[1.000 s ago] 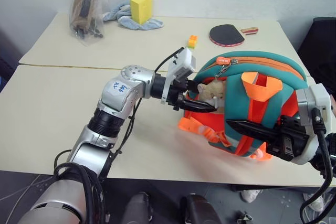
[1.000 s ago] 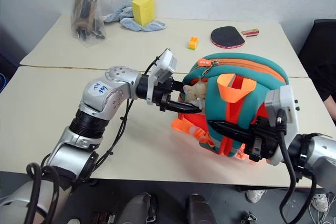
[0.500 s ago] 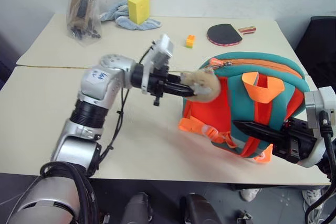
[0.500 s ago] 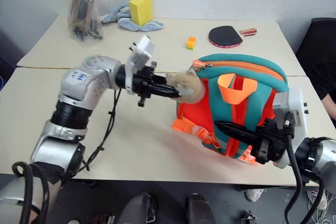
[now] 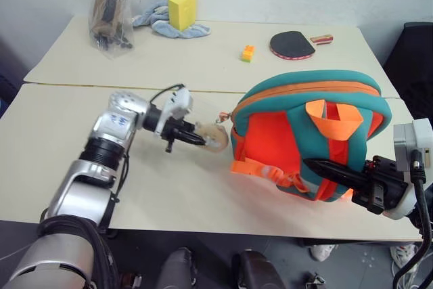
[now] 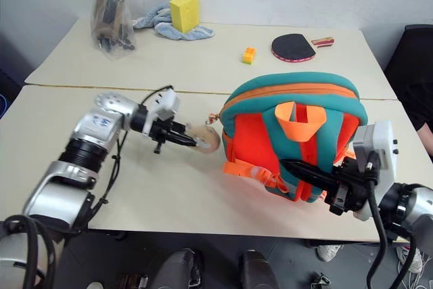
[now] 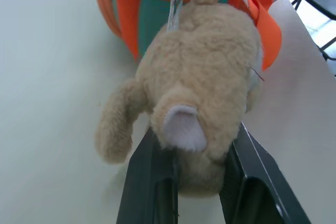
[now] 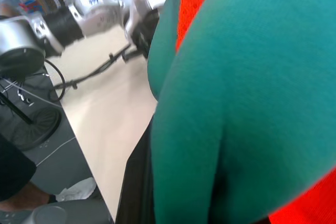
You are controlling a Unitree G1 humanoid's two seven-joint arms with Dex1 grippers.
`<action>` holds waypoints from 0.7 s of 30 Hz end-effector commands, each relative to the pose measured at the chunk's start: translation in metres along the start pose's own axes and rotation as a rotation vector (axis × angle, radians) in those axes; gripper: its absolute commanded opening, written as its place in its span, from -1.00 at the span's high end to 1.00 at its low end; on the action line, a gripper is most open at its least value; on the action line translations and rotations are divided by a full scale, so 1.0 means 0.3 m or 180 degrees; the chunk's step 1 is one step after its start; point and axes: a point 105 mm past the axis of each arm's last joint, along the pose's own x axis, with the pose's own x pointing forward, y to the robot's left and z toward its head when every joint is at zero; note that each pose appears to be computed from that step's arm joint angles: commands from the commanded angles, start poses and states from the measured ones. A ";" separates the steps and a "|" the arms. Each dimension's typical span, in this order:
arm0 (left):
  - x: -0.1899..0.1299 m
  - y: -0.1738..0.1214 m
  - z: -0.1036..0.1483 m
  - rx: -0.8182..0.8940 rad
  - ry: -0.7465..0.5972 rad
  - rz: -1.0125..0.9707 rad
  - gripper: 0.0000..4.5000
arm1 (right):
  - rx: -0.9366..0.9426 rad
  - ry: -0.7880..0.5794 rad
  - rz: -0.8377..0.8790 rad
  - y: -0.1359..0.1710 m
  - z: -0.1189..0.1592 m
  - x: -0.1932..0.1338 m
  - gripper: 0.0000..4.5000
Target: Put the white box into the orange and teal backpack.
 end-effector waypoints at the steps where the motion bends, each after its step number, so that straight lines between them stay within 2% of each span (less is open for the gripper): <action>1: 0.070 0.006 -0.038 0.0155 0.0173 0.0157 0.73 | -0.0100 -0.0141 -0.0018 -0.003 0.032 -0.007 1.00; 6: 0.118 -0.011 -0.043 -0.0004 0.0074 0.0154 0.73 | -0.0253 -0.0192 -0.0317 -0.048 0.040 -0.009 1.00; 8: 0.097 -0.015 -0.038 -0.0134 -0.0001 0.0144 0.41 | -0.0282 -0.0181 -0.0460 -0.071 0.032 -0.012 1.00; 9: 0.080 -0.017 -0.033 -0.0178 -0.0041 0.0135 0.35 | -0.0264 -0.0136 -0.0506 -0.078 0.020 -0.017 1.00; 14: -0.037 -0.021 0.014 -0.0268 -0.0267 0.0166 -0.38 | -0.0192 0.0123 -0.0668 -0.107 -0.031 -0.083 0.29; 19: -0.234 -0.071 0.080 -0.0281 -0.0508 0.0059 -1.00 | -0.0178 0.0426 -0.0817 -0.138 -0.010 -0.269 -0.43; 21: -0.275 -0.086 0.094 -0.0268 -0.0516 0.0058 -1.00 | -0.0187 0.0500 -0.0878 -0.150 0.006 -0.326 -0.73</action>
